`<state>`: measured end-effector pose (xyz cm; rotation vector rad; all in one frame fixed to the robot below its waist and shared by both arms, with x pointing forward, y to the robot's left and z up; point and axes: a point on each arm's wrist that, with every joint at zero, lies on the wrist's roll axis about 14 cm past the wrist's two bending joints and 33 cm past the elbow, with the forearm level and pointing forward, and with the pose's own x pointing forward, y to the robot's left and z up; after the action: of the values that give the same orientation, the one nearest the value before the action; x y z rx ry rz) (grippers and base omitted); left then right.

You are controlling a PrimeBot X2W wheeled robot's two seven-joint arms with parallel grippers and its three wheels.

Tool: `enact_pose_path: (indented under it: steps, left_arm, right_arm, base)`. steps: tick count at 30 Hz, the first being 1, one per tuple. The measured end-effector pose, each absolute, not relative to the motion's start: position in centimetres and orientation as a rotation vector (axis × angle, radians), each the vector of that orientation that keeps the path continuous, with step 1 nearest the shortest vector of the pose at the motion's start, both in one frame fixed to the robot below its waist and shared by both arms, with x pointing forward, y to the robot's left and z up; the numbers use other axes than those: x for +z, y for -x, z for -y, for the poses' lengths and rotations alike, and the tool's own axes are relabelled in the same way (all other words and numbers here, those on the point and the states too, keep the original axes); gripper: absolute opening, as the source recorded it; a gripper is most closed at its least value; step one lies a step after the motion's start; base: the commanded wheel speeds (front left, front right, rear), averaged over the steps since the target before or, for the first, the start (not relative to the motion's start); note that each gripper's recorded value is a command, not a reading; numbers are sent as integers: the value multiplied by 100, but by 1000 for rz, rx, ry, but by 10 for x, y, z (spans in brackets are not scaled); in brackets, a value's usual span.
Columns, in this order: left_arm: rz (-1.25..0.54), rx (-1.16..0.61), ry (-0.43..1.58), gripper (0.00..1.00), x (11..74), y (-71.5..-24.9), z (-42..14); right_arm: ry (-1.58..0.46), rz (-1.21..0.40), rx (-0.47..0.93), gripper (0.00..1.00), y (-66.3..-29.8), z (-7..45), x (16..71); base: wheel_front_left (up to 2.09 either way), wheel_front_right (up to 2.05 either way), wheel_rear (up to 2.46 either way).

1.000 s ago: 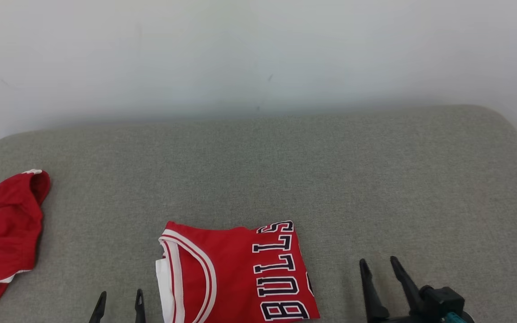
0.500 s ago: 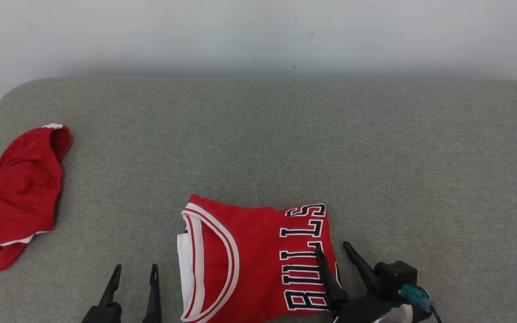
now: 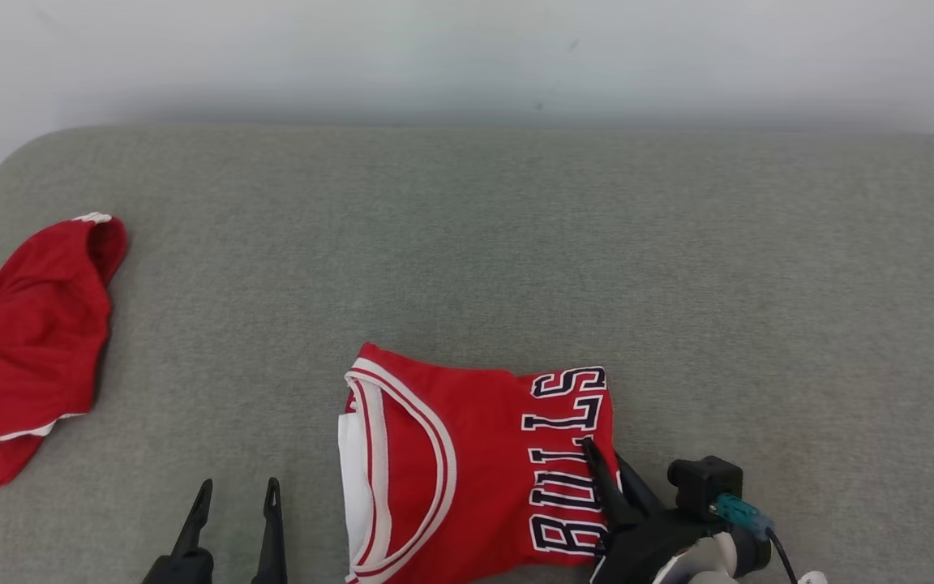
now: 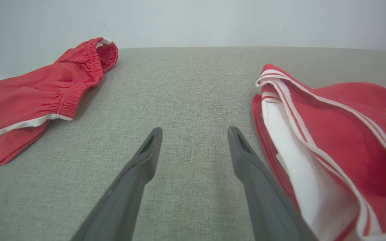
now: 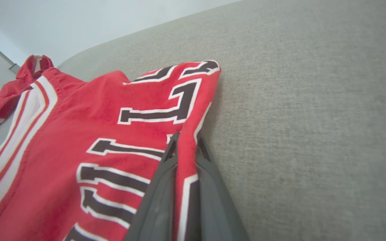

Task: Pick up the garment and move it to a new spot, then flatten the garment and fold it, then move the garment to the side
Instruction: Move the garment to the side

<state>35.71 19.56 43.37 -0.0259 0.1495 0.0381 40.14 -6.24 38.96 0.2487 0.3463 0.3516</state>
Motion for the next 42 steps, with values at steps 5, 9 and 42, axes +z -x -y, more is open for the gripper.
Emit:
enact_pose_path:
  steps: [5, 9, 42]
  left_arm:
    - [-141, -21, 24, 100, 435, -364, -179]
    - [-130, -100, 27, 100, 438, -375, -154]
    - [-13, -757, 109, 100, 462, -424, 64]
  right_arm:
    - [-258, -317, 262, 0, -395, 93, 396]
    - [-259, -295, 170, 0, -384, 125, 401]
    - [-130, -152, -290, 0, -335, 291, 445]
  base:
    - [0, 0, 0]
    - [0, 0, 0]
    - [0, 0, 0]
